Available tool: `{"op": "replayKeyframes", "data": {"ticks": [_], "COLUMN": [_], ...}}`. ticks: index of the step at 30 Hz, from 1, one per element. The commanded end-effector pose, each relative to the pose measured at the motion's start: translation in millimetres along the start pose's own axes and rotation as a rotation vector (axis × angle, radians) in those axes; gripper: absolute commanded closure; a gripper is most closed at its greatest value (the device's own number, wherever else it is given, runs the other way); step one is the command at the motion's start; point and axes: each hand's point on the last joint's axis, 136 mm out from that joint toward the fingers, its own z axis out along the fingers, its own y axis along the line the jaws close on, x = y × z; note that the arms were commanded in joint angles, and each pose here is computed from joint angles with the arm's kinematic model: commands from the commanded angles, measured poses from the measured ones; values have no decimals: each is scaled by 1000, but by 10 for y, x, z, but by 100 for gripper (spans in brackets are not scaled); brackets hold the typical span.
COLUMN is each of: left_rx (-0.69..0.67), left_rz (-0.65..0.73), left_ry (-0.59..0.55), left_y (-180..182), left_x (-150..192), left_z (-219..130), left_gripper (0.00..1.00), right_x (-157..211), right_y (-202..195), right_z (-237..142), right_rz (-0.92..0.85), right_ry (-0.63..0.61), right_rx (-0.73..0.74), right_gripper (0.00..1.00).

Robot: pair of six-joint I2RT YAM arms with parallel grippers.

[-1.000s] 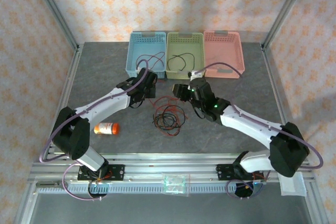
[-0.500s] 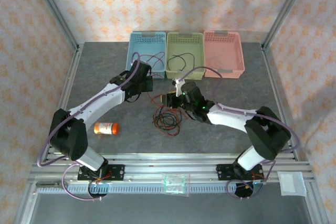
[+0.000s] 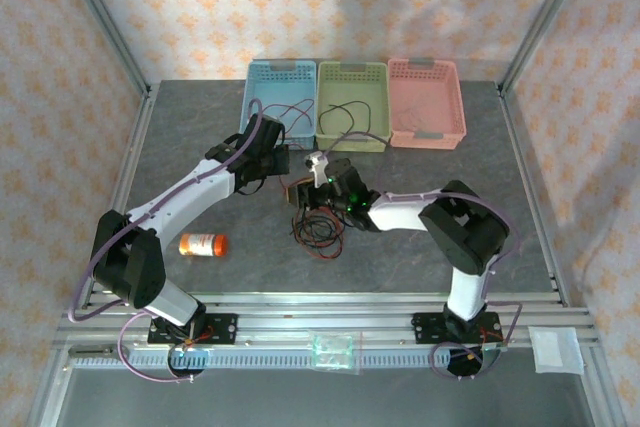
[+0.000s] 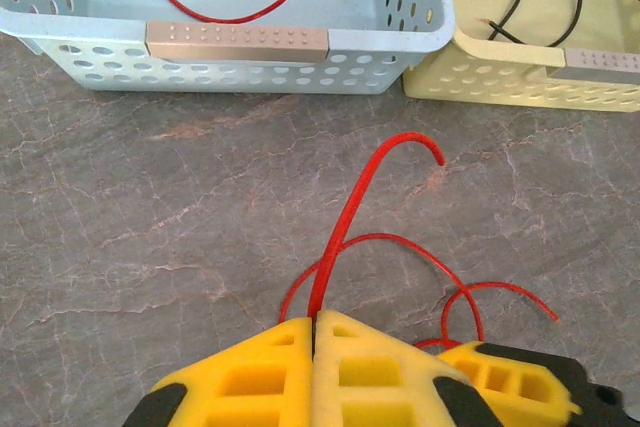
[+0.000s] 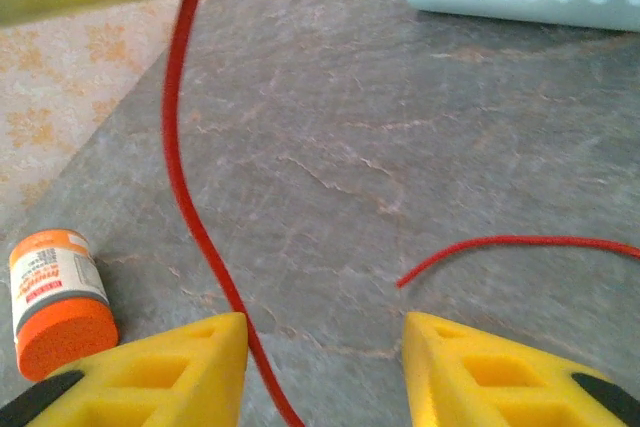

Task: Untangle the cables

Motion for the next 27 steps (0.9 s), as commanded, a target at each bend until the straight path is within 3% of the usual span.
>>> {"op": "replayKeyframes", "data": {"ticks": [1, 10, 18, 24, 27], "left_rx": [17, 21, 25, 136, 199], "left_rz": [-19, -26, -55, -118, -146], "left_ry": [-17, -15, -42, -95, -119], "left_y": [-8, -6, 47, -1, -30], "left_x": [-89, -70, -126, -223, -249], "left_z": [-144, -125, -162, -264, -313], "left_gripper": [100, 100, 100, 100, 96], "right_x": [-174, -108, -104, -253, -315], "right_y": [213, 221, 238, 317, 337], "right_z": [107, 195, 169, 67, 6], "right_rz": [-30, -21, -14, -26, -25], "right_ry": [-49, -32, -27, -56, -76], "right_rx": [-69, -70, -76, -75, -69], "right_gripper": [56, 59, 80, 99, 100]}}
